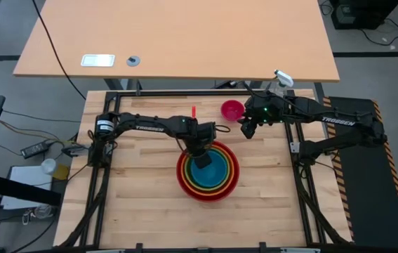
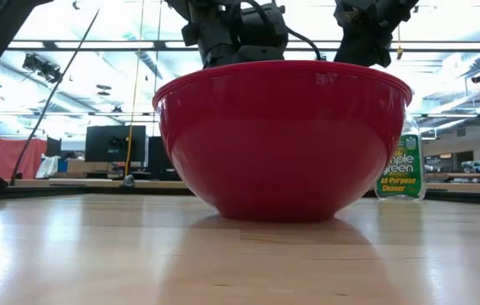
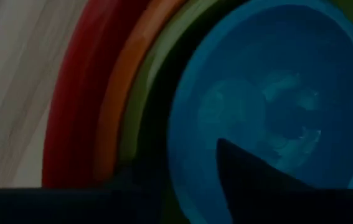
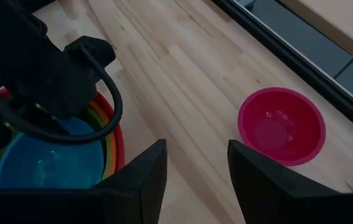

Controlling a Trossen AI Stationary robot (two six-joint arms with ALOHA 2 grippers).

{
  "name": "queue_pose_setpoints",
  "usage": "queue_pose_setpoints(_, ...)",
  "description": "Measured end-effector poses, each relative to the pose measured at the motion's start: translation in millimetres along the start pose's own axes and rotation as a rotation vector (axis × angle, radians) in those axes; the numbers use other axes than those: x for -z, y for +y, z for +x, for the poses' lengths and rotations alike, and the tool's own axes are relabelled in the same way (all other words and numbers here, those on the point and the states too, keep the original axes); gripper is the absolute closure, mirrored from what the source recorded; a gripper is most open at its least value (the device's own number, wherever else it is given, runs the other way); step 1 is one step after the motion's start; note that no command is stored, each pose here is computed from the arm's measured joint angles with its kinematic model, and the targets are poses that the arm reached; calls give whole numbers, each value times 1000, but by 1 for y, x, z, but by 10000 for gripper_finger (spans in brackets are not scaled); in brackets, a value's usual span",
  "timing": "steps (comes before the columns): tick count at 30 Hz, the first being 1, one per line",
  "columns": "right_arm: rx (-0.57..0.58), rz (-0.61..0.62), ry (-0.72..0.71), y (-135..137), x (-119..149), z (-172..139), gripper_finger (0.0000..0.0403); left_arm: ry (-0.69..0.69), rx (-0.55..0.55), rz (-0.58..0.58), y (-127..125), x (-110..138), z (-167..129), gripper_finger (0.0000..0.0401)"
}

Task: Nest bowls inside each other by size order
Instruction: Stack the blue bowl on top of the green bowl, then stack the pink bowl on top of the blue bowl

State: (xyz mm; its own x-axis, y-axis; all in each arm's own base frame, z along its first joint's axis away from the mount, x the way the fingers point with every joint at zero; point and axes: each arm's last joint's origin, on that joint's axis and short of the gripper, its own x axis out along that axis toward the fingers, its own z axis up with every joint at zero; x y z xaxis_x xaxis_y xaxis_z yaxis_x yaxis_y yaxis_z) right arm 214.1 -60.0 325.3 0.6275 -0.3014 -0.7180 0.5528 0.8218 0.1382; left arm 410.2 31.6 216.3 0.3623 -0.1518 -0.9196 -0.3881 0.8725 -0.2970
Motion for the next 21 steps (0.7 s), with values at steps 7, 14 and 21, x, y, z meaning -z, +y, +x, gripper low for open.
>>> queue_pose_setpoints(7,1,-20,-1,0,0,0,227,-40,9,-8,-3,2,-23,194)
queue_pose_setpoints(14,-58,-110,7,-12,21,36,227,-182,-41,180,-20,13,-71,196)
queue_pose_setpoints(21,-8,-284,69,-29,42,80,225,-423,-27,327,-18,35,-96,214)
